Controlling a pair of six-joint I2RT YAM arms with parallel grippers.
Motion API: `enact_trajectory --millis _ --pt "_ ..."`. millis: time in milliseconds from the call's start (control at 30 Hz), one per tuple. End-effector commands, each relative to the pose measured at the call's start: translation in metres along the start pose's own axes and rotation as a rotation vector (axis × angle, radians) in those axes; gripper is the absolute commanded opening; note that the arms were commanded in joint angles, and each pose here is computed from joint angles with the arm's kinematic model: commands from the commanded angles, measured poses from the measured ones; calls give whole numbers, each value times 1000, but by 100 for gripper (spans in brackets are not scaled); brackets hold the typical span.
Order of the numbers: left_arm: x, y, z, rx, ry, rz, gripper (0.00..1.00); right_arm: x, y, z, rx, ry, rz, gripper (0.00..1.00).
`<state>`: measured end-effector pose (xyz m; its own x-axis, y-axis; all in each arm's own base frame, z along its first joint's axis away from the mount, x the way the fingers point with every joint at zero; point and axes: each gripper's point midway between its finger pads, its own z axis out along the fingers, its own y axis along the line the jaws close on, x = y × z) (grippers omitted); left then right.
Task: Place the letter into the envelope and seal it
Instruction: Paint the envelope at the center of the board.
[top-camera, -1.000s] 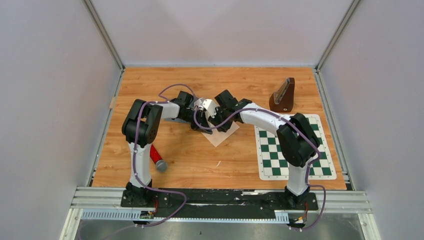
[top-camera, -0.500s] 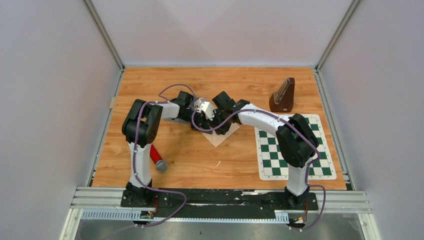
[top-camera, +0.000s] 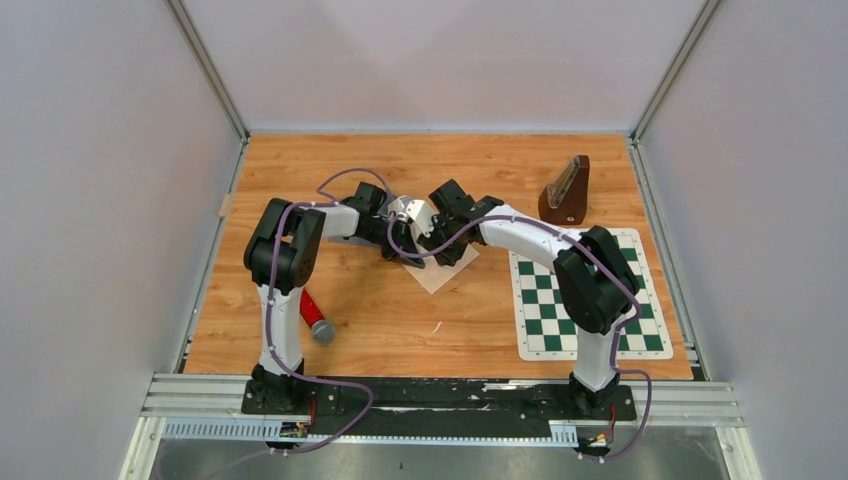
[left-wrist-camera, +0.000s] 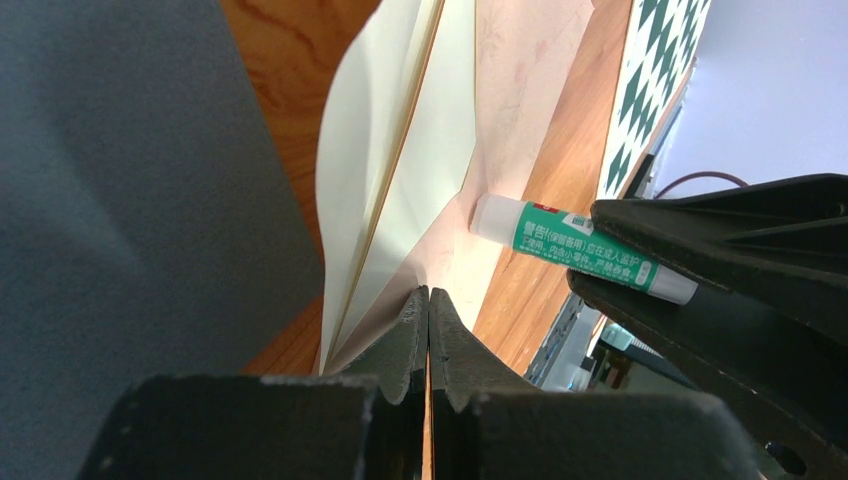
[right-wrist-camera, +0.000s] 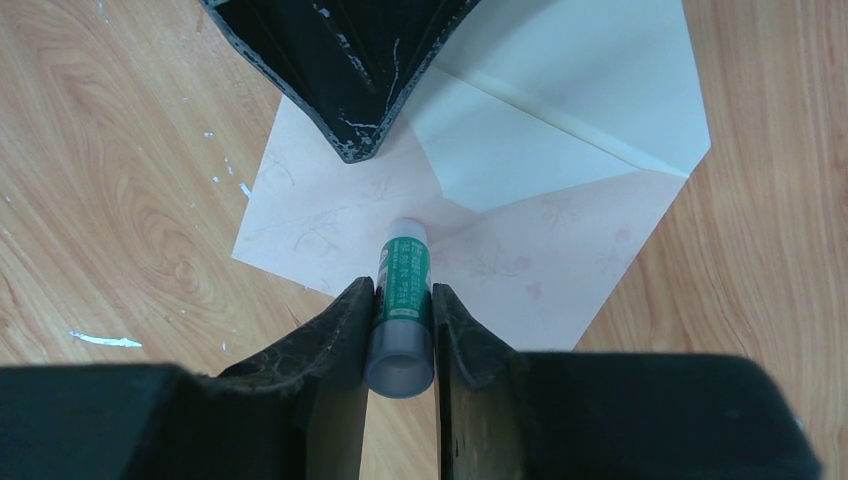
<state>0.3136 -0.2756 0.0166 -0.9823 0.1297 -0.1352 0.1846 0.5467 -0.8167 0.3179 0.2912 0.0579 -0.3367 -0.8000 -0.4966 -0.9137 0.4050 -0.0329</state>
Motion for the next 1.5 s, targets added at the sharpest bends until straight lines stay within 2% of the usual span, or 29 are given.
enact_trajectory --millis 0,433,733,1067,1233,1267,1333,1467 --pt "13 46 16 -160 18 -9 0 55 -6 10 23 188 27 0" --pt "13 46 16 -162 18 -8 0 67 -21 7 57 211 41 0" --pt "13 46 16 -161 18 -6 0 45 -25 -7 60 167 33 0" --pt "10 45 15 -167 16 2 0 51 -16 -23 40 183 32 0" --pt "0 30 8 -137 -16 62 0 39 -14 -41 32 147 34 0" --pt "-3 21 4 -121 -34 85 1 35 -12 -48 22 130 38 0" --pt "-12 1 -5 -73 -81 144 9 26 -10 -63 -13 81 67 0" --pt "-33 -45 -38 -17 -240 336 31 11 -8 -95 -162 -10 224 0"
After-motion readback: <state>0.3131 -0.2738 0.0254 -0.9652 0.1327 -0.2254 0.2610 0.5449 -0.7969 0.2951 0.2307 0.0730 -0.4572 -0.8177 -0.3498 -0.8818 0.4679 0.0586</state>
